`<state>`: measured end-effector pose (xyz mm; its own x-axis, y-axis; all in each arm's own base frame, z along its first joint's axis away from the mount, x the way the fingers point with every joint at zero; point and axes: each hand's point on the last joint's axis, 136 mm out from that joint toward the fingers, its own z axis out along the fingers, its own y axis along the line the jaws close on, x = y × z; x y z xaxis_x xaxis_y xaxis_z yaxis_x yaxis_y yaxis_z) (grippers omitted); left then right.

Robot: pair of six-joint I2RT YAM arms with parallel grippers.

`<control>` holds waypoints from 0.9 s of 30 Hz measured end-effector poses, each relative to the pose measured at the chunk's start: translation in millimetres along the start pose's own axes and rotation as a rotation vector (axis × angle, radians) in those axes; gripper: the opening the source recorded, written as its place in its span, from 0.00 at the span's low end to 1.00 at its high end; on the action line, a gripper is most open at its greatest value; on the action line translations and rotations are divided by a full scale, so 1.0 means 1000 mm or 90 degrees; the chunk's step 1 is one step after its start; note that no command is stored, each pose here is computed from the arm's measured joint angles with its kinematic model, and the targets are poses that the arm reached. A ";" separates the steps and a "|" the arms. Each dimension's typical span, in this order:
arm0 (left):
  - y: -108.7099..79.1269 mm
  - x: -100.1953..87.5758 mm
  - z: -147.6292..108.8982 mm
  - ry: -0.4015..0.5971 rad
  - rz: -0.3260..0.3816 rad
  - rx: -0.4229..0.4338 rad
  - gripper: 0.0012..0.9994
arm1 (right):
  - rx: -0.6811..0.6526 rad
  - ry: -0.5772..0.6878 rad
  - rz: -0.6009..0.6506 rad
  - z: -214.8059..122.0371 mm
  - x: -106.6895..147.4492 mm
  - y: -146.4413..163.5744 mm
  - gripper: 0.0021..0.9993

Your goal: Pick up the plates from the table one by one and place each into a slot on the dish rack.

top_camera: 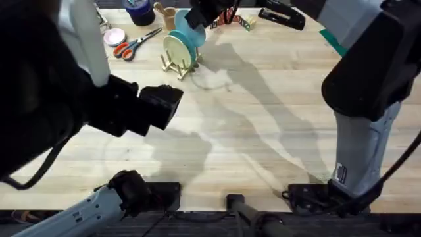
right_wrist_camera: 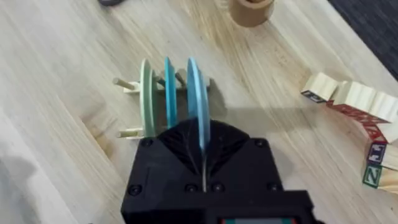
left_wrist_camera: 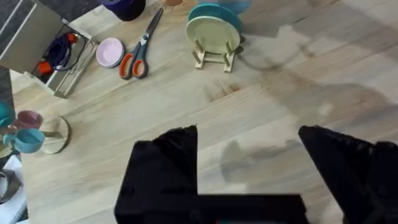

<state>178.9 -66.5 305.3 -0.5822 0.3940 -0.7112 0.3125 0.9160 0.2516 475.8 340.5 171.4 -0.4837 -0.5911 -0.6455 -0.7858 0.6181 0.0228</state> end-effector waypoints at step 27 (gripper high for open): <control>0.000 0.000 0.000 0.000 0.000 0.000 0.99 | -0.010 0.020 -0.001 0.033 0.014 0.003 0.03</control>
<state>178.9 -66.5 305.4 -0.5821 0.3938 -0.7114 0.3124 0.9161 0.2515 479.6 351.4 137.6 -0.4948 -0.6080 -0.6208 -0.7922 0.6093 0.0347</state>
